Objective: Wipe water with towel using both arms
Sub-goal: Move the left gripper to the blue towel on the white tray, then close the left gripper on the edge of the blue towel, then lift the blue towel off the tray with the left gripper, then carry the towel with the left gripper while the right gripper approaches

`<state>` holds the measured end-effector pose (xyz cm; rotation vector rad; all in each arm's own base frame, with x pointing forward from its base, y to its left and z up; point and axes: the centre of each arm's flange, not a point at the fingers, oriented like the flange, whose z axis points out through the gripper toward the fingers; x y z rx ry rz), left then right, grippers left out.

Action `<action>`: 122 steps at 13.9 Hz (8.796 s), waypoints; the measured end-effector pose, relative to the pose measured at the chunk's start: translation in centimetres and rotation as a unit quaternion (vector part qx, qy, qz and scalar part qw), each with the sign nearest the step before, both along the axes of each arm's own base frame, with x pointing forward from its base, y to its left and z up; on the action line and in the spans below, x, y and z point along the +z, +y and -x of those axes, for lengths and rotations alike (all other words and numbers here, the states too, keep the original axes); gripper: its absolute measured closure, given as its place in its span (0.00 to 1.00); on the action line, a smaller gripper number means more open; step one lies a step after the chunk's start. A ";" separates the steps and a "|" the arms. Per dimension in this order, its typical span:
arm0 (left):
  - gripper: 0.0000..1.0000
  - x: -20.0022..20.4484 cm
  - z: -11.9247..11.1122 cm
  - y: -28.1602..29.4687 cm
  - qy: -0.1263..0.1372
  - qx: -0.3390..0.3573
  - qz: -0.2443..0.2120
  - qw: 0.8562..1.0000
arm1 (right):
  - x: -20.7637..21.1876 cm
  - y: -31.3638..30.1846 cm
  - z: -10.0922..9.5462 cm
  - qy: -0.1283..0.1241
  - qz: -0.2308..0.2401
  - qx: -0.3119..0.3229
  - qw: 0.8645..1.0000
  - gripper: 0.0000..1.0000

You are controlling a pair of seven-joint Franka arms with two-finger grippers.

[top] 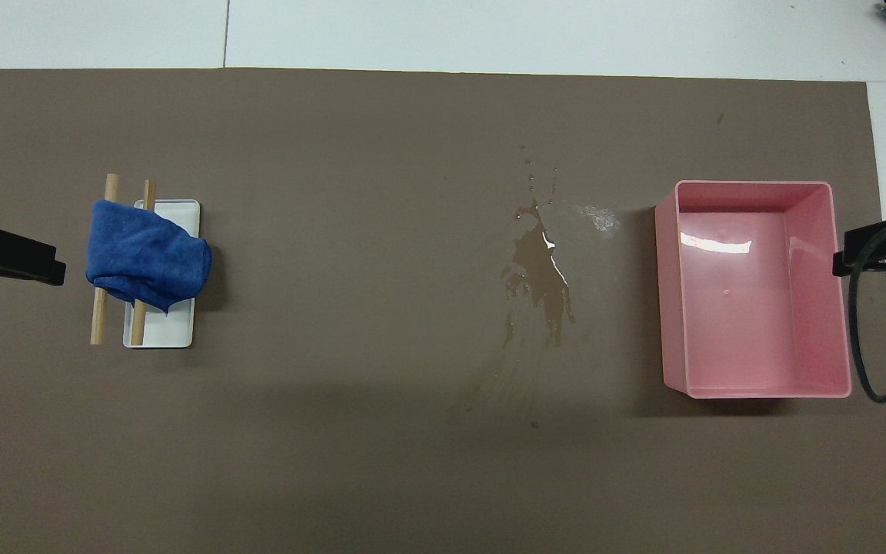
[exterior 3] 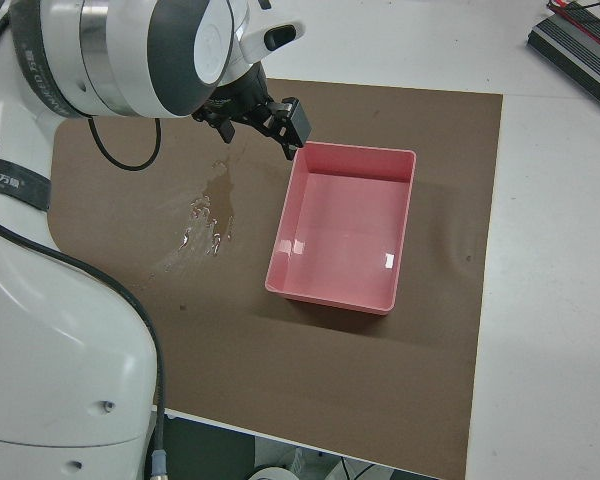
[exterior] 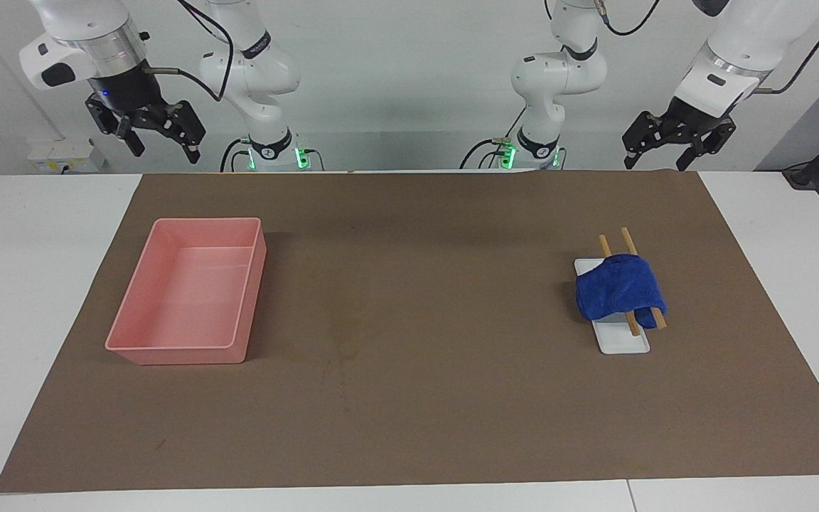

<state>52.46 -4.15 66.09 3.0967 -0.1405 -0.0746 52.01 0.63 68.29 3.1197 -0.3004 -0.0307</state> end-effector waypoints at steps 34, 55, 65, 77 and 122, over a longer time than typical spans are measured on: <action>0.16 -24.6 -5.5 6.1 -0.129 0.052 0.001 0.990 | -1.0 -0.2 -0.2 0.026 0.001 0.000 1.000 0.00; 0.73 -23.6 -6.7 6.2 -0.085 0.051 0.005 0.995 | -1.0 -0.2 -0.2 0.026 0.001 0.000 1.000 0.00; 0.73 -23.6 -6.7 6.2 -0.084 0.051 0.005 0.995 | -1.0 -0.2 -0.2 0.026 0.001 0.000 1.000 0.00; 0.61 -22.7 -7.0 6.3 -0.092 0.049 0.004 0.995 | -1.1 -0.3 -0.2 0.027 0.001 0.000 1.000 0.00; 0.92 -7.2 -3.3 -6.0 0.148 0.563 0.262 0.770 | -1.0 2.3 -0.1 0.028 -0.059 0.020 0.998 0.00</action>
